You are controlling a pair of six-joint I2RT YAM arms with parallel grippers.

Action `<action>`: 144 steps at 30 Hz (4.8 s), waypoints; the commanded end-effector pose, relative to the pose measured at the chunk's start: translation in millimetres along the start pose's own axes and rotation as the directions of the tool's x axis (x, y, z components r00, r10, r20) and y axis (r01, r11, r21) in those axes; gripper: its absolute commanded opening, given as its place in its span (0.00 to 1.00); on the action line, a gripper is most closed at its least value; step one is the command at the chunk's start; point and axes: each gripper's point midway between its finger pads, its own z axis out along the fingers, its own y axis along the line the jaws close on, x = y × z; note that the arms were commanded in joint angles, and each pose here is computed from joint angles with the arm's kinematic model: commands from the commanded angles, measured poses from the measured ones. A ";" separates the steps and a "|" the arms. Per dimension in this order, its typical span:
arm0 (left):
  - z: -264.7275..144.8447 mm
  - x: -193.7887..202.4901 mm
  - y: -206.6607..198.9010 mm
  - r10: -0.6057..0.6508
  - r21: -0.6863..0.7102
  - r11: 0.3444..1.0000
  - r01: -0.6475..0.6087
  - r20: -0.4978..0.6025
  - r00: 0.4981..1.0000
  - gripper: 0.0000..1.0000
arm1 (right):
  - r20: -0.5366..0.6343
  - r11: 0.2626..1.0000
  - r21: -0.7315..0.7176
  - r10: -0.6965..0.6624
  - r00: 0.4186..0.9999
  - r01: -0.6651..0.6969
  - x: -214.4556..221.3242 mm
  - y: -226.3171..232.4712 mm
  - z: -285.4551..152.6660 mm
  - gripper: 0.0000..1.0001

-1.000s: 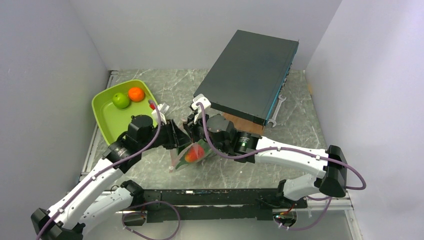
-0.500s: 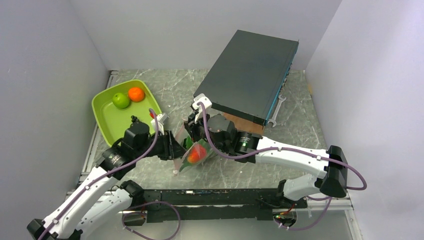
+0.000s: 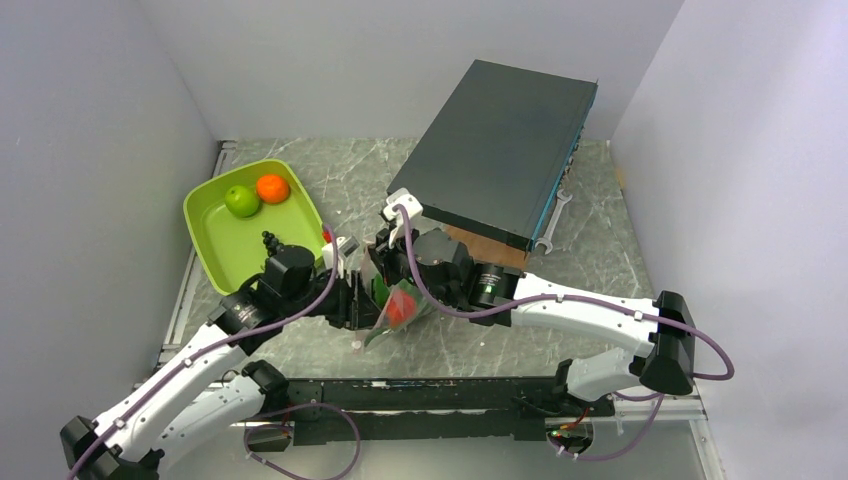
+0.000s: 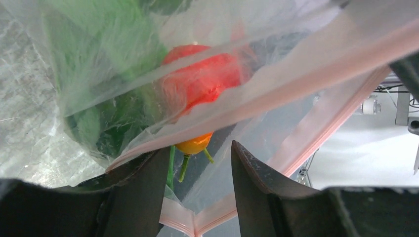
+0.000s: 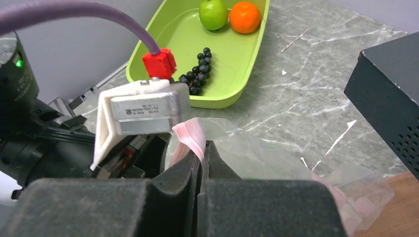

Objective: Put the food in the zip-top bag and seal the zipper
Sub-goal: Place the fake fruit in the zipper food storage bag, then pick up the fake fruit from the bin.

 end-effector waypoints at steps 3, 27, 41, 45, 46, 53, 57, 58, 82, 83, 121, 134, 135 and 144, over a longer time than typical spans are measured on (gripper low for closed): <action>10.6 -1.0 -15.3 0.083 0.091 0.993 -0.080 -0.021 0.996 0.56 | 0.127 0.998 -0.029 0.066 0.990 -0.063 -50.6 10.6 -2.7 0.00; 35.6 -1.3 25.6 0.131 -0.081 0.988 -0.128 0.038 0.991 0.62 | 0.116 0.998 -0.028 0.051 0.992 -0.048 -53.2 14.5 5.1 0.00; 22.4 -9.1 -2.9 0.135 -0.033 0.990 -0.134 0.048 0.990 0.06 | 0.127 0.999 -0.020 0.046 0.991 -0.044 -53.3 11.2 1.5 0.00; 9.9 -15.8 -14.1 0.101 -0.019 0.995 -0.100 0.096 0.990 0.00 | 0.120 1.000 -0.005 0.026 0.992 -0.026 -47.4 7.2 2.6 0.00; 7.2 -18.8 -19.7 0.094 -0.003 0.996 -0.094 0.111 0.989 0.00 | 0.115 1.000 -0.006 0.024 0.993 -0.023 -46.2 7.7 3.1 0.00; 8.0 -28.0 -37.2 0.085 0.045 0.995 -0.091 0.107 0.991 0.03 | 0.115 1.000 -0.020 0.022 0.993 -0.020 -45.1 10.4 2.5 0.00; 19.1 -26.3 -26.5 0.052 0.013 0.998 -0.053 0.088 0.995 0.35 | 0.112 0.999 -0.029 0.021 0.994 -0.018 -43.7 14.6 1.0 0.00; 21.8 -26.2 -21.2 0.039 -0.009 0.999 -0.038 0.087 0.995 0.43 | 0.109 0.999 -0.029 0.018 0.994 -0.015 -41.0 14.6 1.2 0.00; -142.0 -44.8 58.2 0.107 -0.450 0.864 0.224 0.599 0.794 0.99 | 0.100 0.993 0.091 -0.089 0.991 0.080 -30.8 -18.7 -20.3 0.00; -145.7 -45.8 61.3 0.127 -0.496 0.839 0.224 0.578 0.806 0.99 | 0.098 0.992 0.095 -0.093 0.991 0.084 -31.1 -19.4 -19.8 0.00; -129.0 -306.2 363.3 -0.254 0.198 0.602 0.773 0.966 -0.050 1.00 | 0.164 0.999 0.004 -0.037 0.986 0.036 -36.9 -14.9 -43.8 0.00; -95.9 -294.5 428.1 -0.202 0.241 0.405 0.882 0.964 -0.171 0.94 | 0.162 0.999 0.003 -0.032 0.986 0.032 -35.6 -16.7 -44.8 0.00; -94.4 -293.9 429.5 -0.193 0.243 0.400 0.884 0.965 -0.178 0.93 | 0.163 0.999 0.005 -0.033 0.986 0.033 -35.9 -17.4 -45.0 0.00; -86.7 -295.3 452.1 -0.133 0.237 0.403 0.884 0.971 -0.200 0.80 | 0.165 0.999 0.010 -0.033 0.986 0.032 -38.3 -18.4 -46.2 0.00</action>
